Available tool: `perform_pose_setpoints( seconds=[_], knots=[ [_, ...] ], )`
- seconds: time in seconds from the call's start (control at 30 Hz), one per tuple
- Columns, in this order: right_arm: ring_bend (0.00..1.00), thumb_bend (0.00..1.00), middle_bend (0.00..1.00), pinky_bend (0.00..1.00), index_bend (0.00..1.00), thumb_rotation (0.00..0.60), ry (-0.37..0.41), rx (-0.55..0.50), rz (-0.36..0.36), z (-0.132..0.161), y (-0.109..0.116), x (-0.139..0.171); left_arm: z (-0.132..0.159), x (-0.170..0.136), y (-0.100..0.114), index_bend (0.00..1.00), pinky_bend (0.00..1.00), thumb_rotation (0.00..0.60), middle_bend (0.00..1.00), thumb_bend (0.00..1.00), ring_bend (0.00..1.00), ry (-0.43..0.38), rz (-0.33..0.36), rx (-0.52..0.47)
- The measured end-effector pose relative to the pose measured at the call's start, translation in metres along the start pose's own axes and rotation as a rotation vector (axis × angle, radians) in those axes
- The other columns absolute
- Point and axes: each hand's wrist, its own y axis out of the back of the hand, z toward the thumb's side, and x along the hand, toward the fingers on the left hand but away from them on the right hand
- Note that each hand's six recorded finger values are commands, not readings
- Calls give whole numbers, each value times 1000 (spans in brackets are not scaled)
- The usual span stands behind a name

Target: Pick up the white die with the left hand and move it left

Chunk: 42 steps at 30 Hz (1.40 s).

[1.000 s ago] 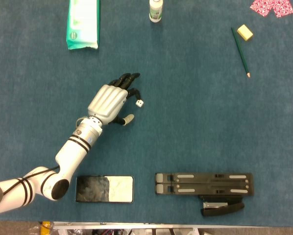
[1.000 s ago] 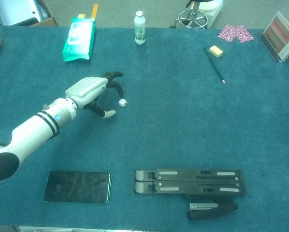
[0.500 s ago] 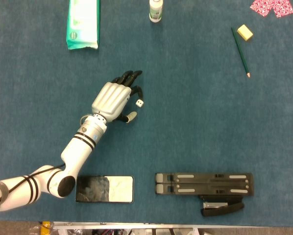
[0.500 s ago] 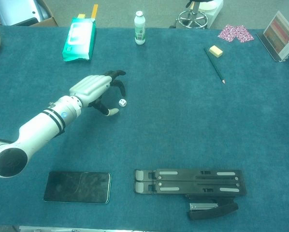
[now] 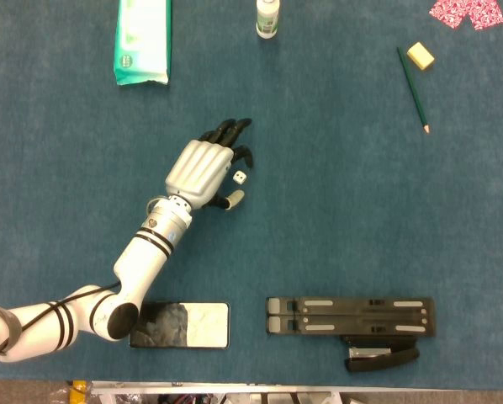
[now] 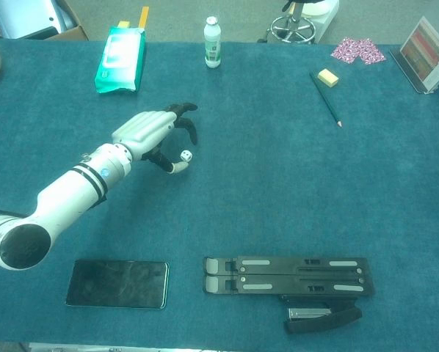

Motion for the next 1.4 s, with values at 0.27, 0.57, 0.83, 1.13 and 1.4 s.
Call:
perform_pose_setpoints(
  seconds=[0.27, 0.57, 0.83, 1.13, 1.4],
  knots=[
    [261, 0, 307, 305, 397, 600, -3, -1, 3, -1, -1, 1, 10, 3, 0, 413, 191, 600, 64, 262, 15, -129, 2, -27],
    [261, 0, 307, 305, 398, 600, -10, -3, 9, -2, -3, 1, -1, 15, -1, 408, 191, 600, 64, 262, 14, -204, 10, 10],
    [261, 0, 306, 305, 397, 600, -17, -7, 15, -4, -4, 1, -5, 17, -4, 368, 191, 600, 59, 262, 14, -254, 15, 73],
    [261, 0, 307, 305, 397, 600, -17, -11, 21, -5, -7, 1, -7, 18, -6, 375, 191, 600, 59, 262, 14, -288, 7, 150],
    [261, 0, 307, 305, 397, 600, -19, -15, 23, -5, -7, 1, -11, 22, -7, 376, 192, 600, 60, 261, 15, -281, 6, 181]
  ],
)
